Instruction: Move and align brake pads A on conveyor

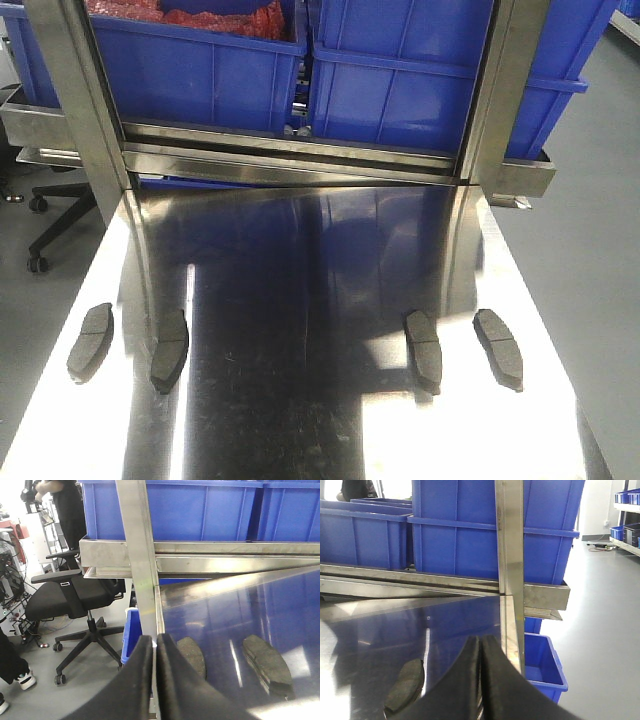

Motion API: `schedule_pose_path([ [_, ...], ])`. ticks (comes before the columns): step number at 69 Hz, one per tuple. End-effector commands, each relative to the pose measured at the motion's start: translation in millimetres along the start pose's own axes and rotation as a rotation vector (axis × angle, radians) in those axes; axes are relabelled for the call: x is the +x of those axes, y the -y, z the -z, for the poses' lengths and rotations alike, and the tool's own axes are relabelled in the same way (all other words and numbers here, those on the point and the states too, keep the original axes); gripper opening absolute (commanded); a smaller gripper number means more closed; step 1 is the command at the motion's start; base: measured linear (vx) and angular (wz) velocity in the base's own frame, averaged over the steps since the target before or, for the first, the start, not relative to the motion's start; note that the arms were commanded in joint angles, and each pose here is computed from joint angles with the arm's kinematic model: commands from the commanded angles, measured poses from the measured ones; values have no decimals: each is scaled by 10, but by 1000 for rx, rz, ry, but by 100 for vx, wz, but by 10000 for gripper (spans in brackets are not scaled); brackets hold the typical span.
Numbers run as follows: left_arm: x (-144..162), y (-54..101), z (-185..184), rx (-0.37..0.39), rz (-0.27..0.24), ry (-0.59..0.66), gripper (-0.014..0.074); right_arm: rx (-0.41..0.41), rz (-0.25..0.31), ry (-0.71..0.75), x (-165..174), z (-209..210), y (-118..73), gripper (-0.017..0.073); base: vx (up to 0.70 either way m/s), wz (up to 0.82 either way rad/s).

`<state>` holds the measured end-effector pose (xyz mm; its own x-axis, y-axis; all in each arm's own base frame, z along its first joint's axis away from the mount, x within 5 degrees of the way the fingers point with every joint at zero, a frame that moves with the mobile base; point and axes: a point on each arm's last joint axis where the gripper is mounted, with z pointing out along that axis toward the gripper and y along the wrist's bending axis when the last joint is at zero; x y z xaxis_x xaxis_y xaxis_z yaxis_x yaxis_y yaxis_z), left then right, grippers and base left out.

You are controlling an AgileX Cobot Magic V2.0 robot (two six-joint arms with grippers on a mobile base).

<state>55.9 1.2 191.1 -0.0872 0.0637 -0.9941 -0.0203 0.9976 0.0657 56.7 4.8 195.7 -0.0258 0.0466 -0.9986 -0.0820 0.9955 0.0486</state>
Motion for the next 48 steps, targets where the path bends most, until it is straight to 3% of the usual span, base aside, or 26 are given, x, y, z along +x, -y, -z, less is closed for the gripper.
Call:
schedule_pose_path([
  [1, -99, -6, 17, -4, 11, 91, -7, -1, 6, 77, -16, 5, 1, -10, 0, 0],
  [48, -99, -6, 17, -4, 11, 91, -7, -1, 6, 77, -16, 5, 1, -10, 0, 0],
])
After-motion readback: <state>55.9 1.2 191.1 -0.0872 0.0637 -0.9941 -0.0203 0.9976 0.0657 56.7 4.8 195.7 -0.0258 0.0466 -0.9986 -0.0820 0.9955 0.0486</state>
